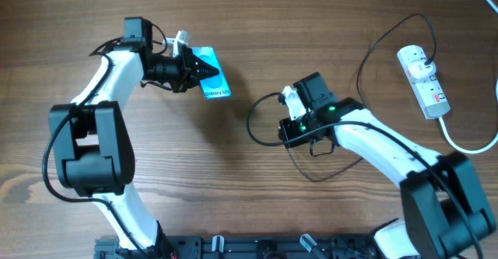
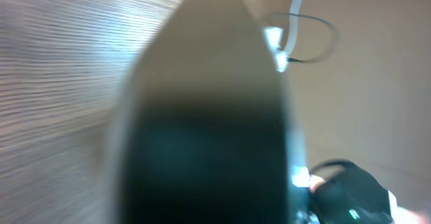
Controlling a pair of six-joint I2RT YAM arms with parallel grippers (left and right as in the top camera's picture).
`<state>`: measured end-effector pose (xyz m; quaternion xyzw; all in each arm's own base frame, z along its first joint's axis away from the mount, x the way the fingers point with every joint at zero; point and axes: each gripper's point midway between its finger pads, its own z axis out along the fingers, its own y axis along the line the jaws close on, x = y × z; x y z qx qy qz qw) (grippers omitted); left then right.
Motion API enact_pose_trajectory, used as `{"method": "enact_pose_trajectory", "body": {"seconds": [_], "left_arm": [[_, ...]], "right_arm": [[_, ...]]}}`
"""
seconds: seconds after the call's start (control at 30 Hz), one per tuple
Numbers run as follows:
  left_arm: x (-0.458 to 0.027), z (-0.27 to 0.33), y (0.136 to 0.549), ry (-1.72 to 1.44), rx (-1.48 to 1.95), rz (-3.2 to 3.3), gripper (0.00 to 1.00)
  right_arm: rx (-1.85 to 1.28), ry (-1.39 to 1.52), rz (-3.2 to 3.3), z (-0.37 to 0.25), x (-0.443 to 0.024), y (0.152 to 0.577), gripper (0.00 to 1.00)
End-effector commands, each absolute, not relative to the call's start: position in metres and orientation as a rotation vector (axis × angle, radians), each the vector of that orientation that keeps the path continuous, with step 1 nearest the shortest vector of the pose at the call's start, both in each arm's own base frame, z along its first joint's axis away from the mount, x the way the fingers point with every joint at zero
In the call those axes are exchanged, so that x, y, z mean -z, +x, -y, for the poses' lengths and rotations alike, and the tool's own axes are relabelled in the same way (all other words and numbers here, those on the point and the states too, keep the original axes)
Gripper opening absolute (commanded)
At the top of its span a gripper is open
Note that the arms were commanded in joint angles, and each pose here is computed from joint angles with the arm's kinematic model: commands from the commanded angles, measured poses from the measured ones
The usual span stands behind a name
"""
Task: Plug charger to phone and switch on socket
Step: 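Lift the plug with the right gripper toward the phone held upright by left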
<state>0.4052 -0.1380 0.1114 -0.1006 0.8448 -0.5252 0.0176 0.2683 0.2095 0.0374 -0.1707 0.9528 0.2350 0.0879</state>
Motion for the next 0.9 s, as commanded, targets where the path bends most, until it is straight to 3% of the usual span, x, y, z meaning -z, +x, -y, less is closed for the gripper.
{"method": "enact_pose_trajectory", "body": {"seconds": [0.0,0.5,0.87], "left_arm": [[-0.155,0.136,0.402,-0.189,1.83,-2.435,0.04],[-0.178,0.128,0.41,-0.062,1.919,-2.263,0.04],[-0.176,0.117,0.407,-0.161,1.942,-2.283,0.04]], "right_arm": [[-1.04,-0.569,-2.743,-0.241,-0.072,0.258,0.04],[-1.331,-0.423,-2.721,-0.264,-0.096,0.253,0.04],[-1.522,-0.481,-2.619,-0.279,-0.118,0.249,0.04]]}}
